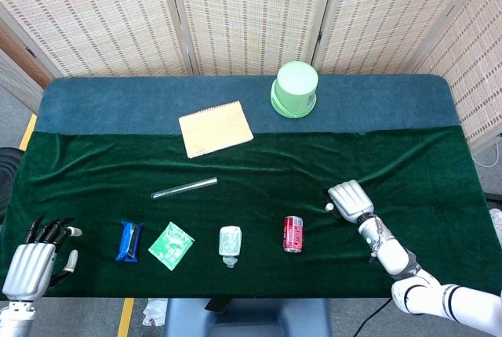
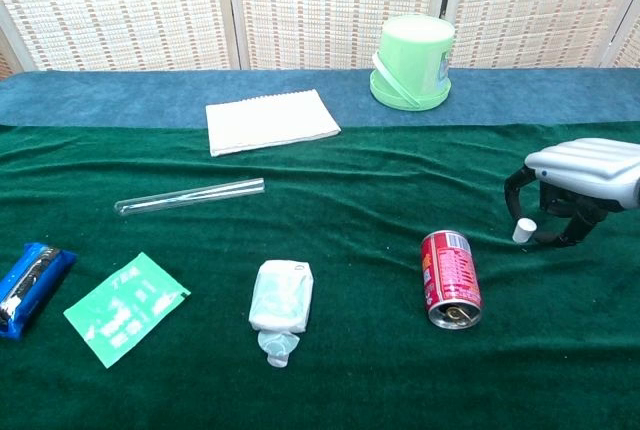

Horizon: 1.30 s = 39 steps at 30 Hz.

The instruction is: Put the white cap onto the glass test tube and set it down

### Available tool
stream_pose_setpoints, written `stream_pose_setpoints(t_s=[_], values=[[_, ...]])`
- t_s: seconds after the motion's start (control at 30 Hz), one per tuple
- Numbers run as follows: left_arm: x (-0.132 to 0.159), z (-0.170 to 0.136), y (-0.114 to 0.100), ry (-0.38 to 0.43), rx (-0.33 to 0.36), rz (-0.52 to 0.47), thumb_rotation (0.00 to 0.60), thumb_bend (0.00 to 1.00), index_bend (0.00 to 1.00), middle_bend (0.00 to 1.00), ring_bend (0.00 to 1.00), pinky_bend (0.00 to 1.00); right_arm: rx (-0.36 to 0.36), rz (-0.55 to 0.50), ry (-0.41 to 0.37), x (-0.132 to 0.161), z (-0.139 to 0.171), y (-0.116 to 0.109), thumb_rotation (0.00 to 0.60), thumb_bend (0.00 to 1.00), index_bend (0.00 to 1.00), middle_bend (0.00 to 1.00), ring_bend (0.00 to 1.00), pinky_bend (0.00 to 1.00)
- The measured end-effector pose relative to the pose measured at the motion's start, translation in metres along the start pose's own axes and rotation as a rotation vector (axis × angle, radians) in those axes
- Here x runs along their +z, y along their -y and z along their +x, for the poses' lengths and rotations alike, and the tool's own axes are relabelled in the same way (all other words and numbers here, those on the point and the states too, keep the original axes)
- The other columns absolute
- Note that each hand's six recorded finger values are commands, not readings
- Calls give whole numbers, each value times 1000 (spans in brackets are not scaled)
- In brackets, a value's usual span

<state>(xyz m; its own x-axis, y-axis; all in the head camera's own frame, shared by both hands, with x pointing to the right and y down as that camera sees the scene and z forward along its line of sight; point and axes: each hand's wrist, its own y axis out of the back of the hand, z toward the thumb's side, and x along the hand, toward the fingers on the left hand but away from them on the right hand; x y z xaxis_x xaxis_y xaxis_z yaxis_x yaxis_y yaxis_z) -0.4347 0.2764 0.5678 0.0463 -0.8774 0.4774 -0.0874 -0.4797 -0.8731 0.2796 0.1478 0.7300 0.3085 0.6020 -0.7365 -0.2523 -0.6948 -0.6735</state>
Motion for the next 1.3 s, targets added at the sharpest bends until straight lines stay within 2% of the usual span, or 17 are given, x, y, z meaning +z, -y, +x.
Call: stream_pose_setpoints(t_s=[0.43, 0.77, 0.97, 1.1, 1.3], values=[[-1, 1, 1, -3, -4, -2, 600, 515, 363, 250, 206, 2, 0, 1, 2, 2, -2, 0, 600, 447, 512, 964, 1000, 1000], [2, 7, -1, 26, -7, 17, 600, 516, 372, 250, 210, 3, -21, -16, 2, 3, -1, -7, 600, 548, 676, 985, 1000, 1000], [13, 31, -13, 98, 6, 39, 600, 516, 393, 272, 243, 35, -80, -41, -3, -2, 12, -32, 600, 576, 724, 991, 1000, 1000], [27, 54, -19, 152, 7, 46, 600, 518, 412, 334, 303, 94, -136, -62, 1, -11, 27, -57, 600, 588, 733, 993, 1000, 1000], [56, 96, -20, 234, -30, 59, 600, 518, 427, 418, 405, 227, -208, -79, 29, -31, 54, -90, 600, 589, 736, 993, 1000, 1000]])
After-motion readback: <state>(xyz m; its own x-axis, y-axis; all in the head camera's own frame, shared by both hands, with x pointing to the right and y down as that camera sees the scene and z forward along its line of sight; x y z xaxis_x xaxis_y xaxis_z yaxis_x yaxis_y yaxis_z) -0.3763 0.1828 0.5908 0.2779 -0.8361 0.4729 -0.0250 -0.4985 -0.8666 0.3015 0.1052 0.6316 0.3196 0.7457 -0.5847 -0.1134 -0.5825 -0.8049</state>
